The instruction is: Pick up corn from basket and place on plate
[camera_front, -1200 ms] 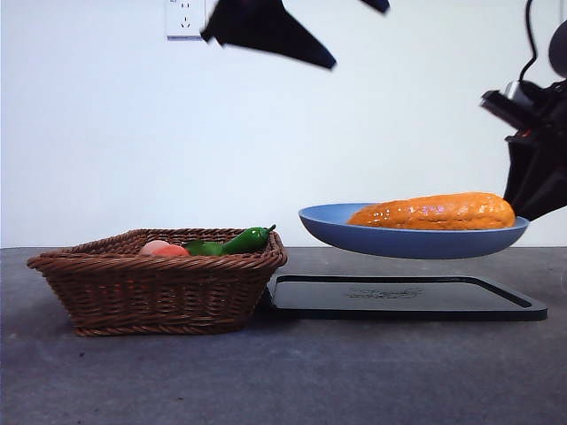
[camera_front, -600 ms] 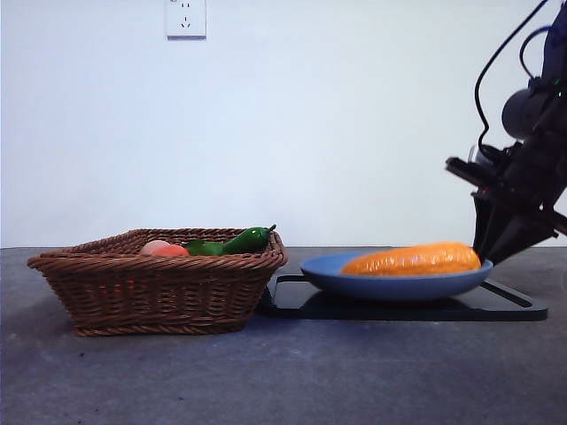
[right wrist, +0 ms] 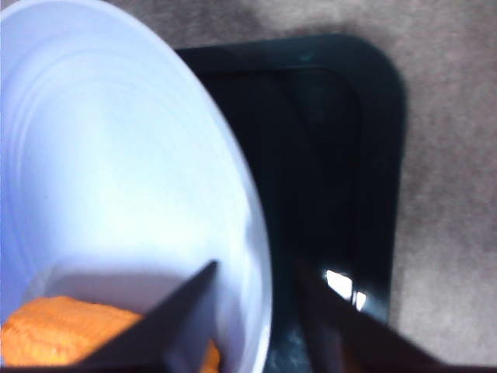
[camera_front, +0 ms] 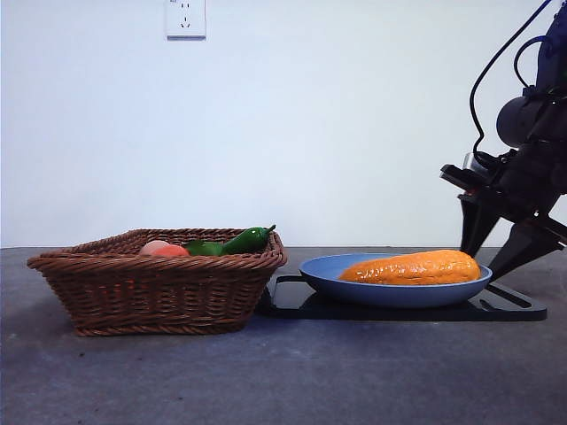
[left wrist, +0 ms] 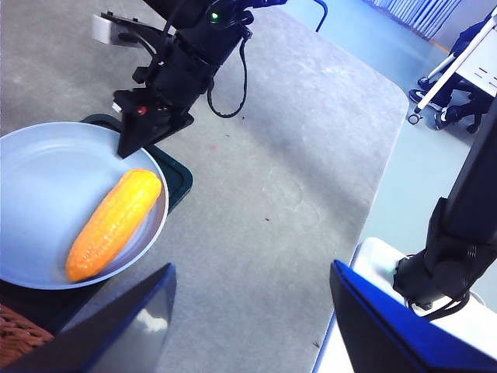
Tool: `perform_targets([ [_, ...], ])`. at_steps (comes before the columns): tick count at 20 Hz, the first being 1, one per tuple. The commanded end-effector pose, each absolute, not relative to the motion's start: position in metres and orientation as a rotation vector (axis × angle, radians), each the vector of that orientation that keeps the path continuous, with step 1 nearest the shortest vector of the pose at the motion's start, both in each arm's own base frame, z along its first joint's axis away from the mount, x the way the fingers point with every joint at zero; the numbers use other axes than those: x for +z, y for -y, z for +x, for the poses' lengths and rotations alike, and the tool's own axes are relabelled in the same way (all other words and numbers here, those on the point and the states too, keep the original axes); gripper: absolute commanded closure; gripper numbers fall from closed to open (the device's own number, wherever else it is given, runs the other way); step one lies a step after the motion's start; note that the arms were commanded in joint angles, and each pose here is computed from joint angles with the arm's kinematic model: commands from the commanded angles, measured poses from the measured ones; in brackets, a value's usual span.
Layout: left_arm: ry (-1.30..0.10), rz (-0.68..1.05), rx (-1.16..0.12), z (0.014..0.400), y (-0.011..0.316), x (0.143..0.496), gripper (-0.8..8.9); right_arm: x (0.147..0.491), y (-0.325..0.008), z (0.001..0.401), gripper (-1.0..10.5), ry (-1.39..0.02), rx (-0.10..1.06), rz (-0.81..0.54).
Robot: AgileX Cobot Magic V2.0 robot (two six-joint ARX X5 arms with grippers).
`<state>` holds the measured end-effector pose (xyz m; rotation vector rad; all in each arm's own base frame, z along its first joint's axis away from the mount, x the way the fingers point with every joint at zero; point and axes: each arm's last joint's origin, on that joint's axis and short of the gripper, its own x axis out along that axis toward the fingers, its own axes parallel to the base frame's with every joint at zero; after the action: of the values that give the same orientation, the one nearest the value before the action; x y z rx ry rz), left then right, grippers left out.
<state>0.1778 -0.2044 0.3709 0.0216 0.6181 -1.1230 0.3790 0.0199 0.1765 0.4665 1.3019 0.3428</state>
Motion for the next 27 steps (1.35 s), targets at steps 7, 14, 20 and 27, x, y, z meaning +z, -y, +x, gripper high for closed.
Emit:
perform_targets([
  [7,-0.588,0.023,-1.139,0.177,0.207,0.378,4.88,0.25,-0.003,0.354,7.3,-1.133,0.305,0.36],
  [14,-0.596,0.021,-1.112,0.182,0.202,0.377,4.88,0.345,-0.032,0.269,7.3,-0.95,0.443,0.241],
  [20,-0.61,0.031,-1.086,0.187,0.196,0.375,4.88,0.347,-0.068,0.184,7.3,-0.84,0.59,0.126],
  [27,-0.703,0.146,-1.075,0.191,0.198,0.357,6.18,0.284,-0.071,0.133,8.1,-0.768,0.567,0.145],
])
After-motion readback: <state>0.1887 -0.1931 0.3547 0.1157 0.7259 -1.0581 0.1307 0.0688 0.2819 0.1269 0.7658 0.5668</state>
